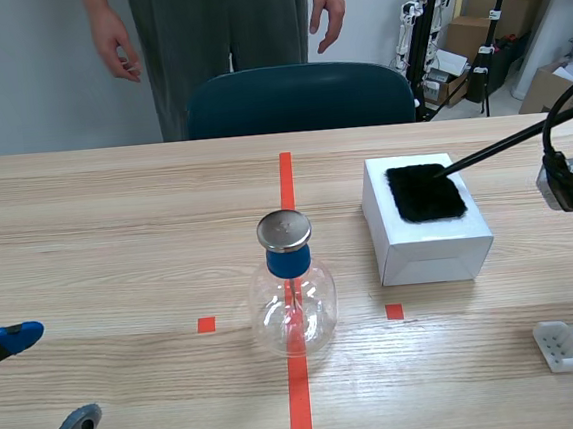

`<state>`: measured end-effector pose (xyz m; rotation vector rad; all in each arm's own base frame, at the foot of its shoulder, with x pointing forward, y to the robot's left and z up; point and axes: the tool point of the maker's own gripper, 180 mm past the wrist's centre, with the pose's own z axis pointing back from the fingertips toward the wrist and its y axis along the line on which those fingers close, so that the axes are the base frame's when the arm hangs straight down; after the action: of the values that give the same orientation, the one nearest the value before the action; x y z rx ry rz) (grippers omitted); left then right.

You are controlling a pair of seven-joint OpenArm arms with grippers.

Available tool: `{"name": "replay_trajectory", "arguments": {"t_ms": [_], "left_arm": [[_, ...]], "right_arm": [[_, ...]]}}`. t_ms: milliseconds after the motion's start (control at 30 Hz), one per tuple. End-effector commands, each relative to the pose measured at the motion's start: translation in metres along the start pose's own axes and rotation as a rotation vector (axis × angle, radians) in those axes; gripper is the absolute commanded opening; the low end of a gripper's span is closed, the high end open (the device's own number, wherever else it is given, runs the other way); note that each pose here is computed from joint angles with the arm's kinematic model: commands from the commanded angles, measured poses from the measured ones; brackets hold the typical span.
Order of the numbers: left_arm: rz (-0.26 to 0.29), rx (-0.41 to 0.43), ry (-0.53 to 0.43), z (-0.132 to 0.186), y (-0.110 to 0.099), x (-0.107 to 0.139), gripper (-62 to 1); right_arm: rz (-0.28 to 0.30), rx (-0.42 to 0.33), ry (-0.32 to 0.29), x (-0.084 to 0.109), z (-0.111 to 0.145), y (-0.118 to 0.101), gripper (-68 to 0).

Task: Do the electroscope experiment. rub the rod on the fur

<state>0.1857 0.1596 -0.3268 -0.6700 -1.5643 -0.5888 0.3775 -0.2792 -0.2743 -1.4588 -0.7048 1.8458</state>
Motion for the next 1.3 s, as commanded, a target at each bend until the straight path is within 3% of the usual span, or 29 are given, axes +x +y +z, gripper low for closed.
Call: {"name": "replay_trajectory", "arguments": {"t_ms": [0,100,233,333,500,567,633,733,800,867,1000,1067,1133,1267], "left_arm": [[-0.007,-0.001,-0.029,-0.002,0.003,0.007,1.4],[-0.007,-0.001,-0.029,-0.002,0.003,0.007,1.4],[-0.007,-0.001,-0.029,-0.002,0.003,0.007,1.4],[-0.007,-0.001,-0.029,-0.002,0.003,0.007,1.4],[-0.007,-0.001,-0.029,-0.002,0.003,0.007,1.4],[-0.007,-0.001,-0.029,-0.002,0.003,0.007,1.4],[-0.007,-0.001,-0.029,-0.002,0.003,0.007,1.4],[-0.007,-0.001,-0.029,-0.002,0.003,0.007,1.4],[-0.007,-0.001,-0.029,-0.002,0.003,0.007,1.4],[-0.007,-0.001,-0.029,-0.002,0.003,0.007,1.4],[-0.007,-0.001,-0.029,-0.002,0.003,0.007,1.4],[-0.007,-0.001,-0.029,-0.002,0.003,0.007,1.4],[-0.007,-0.001,-0.029,-0.002,0.003,0.007,1.4],[-0.007,-0.001,-0.029,-0.002,0.003,0.007,1.4]], "right_arm": [[0.017,-0.018,-0.047,0.002,-0.001,-0.006,-67.6],[0.016,-0.017,-0.086,0.009,-0.001,-0.006,-67.6],[-0.020,-0.014,0.021,-0.010,-0.002,-0.005,-67.6],[-0.029,-0.012,0.041,-0.014,-0.001,-0.005,-67.6],[-0.017,-0.017,-0.114,0.014,-0.001,-0.006,-67.6],[-0.017,-0.017,-0.131,0.017,0.000,-0.006,-67.6],[-0.026,-0.016,-0.095,0.011,-0.001,-0.006,-67.6],[-0.042,-0.012,0.034,-0.013,-0.002,-0.005,-67.6],[-0.049,-0.010,0.063,-0.018,-0.001,-0.004,-67.6],[-0.048,-0.011,0.040,-0.014,-0.002,-0.005,-67.6],[-0.028,-0.016,-0.094,0.011,-0.001,-0.006,-67.6],[-0.025,-0.017,-0.121,0.015,0.000,-0.006,-67.6],[-0.029,-0.015,-0.092,0.010,-0.001,-0.006,-67.6],[-0.051,-0.009,0.066,-0.018,-0.001,-0.004,-67.6]]}}
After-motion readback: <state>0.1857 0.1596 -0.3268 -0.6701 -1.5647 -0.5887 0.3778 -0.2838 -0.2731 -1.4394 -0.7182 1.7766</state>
